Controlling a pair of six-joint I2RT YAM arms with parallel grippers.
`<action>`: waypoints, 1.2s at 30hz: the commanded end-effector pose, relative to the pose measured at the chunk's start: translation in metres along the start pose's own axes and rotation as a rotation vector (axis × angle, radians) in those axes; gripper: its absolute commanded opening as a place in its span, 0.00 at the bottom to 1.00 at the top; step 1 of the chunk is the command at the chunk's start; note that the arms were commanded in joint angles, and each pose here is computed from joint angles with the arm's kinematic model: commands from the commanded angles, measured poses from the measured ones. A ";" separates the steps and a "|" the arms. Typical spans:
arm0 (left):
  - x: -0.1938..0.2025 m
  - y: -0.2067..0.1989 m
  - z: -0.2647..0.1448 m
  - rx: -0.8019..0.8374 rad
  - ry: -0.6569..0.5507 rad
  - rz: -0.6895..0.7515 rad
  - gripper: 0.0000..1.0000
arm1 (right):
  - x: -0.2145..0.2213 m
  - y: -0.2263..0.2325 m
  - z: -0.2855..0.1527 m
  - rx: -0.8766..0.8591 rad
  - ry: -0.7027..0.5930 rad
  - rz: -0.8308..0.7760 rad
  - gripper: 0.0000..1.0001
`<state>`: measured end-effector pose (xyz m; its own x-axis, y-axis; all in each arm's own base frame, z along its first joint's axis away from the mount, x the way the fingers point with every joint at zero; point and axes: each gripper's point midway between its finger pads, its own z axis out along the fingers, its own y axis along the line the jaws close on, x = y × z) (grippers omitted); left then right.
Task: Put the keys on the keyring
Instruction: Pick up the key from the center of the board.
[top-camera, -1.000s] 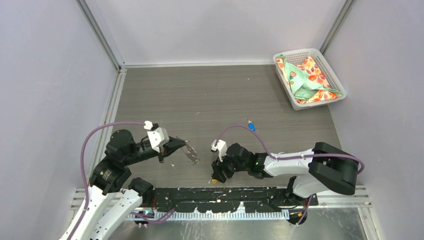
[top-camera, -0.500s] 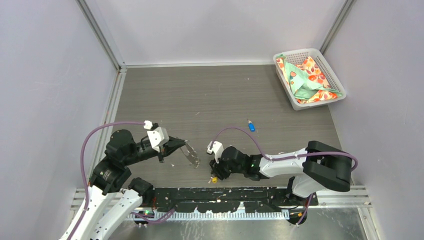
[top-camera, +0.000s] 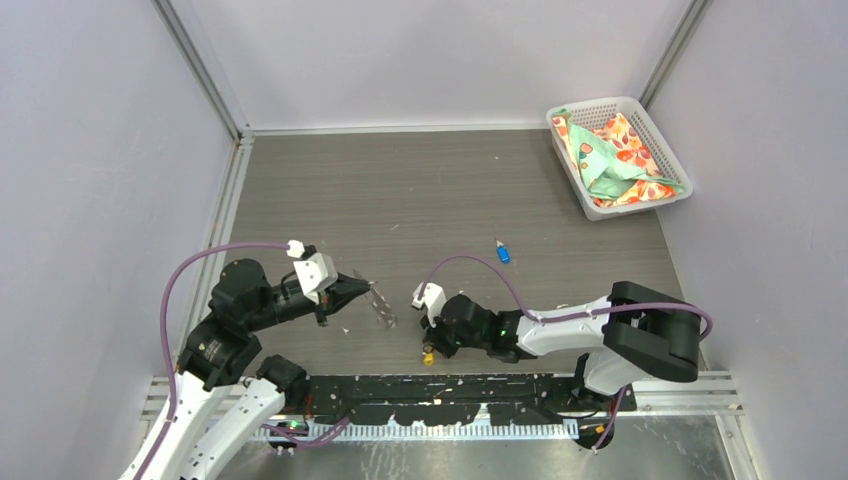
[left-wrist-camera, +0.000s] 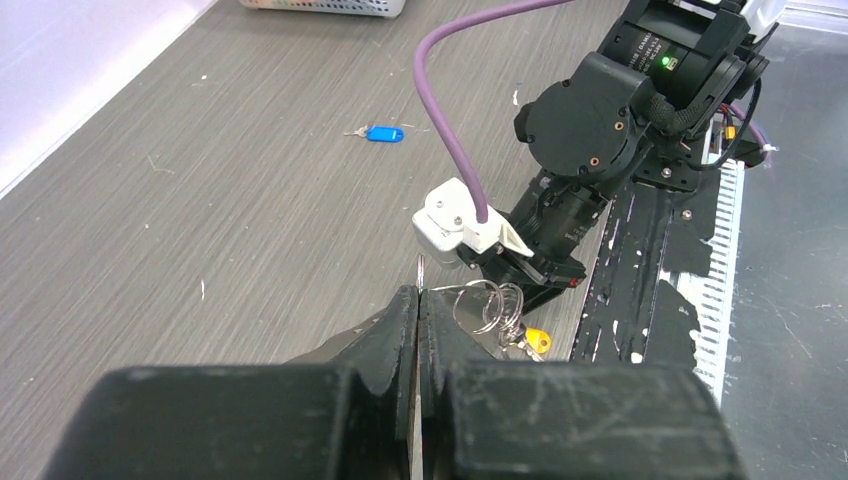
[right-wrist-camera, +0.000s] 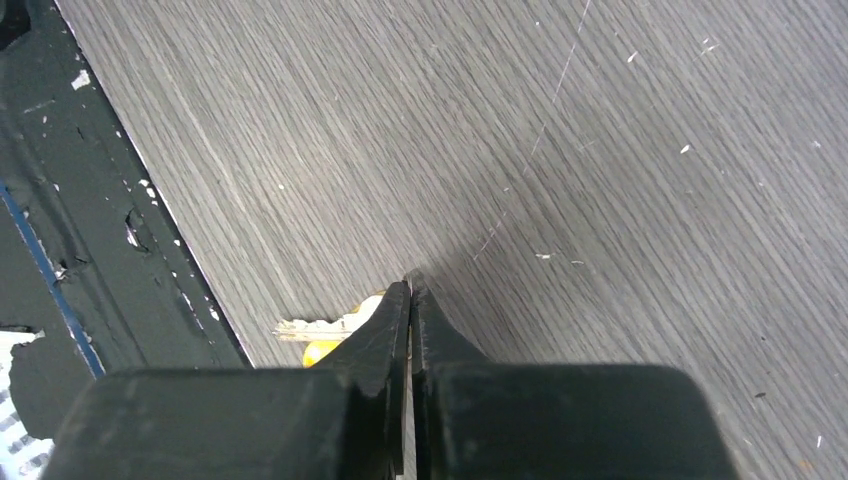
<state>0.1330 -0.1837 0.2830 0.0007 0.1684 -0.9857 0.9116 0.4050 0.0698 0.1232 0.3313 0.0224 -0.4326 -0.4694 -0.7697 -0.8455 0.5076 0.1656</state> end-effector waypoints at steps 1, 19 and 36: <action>-0.022 0.001 -0.005 -0.012 -0.052 0.037 0.00 | -0.019 0.003 -0.005 0.002 -0.057 0.000 0.01; -0.006 0.002 0.000 -0.006 -0.012 0.032 0.00 | -0.099 0.029 -0.063 -0.103 -0.297 0.040 0.01; 0.000 0.000 0.004 0.031 -0.045 0.139 0.00 | -0.202 0.077 -0.130 -0.344 -0.634 0.087 0.01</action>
<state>0.1348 -0.1836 0.2618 0.0323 0.2212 -0.9747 0.9189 0.3770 0.1161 0.1082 0.3615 0.2057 -0.3581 -0.0588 -0.9318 -0.8941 0.3090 0.3242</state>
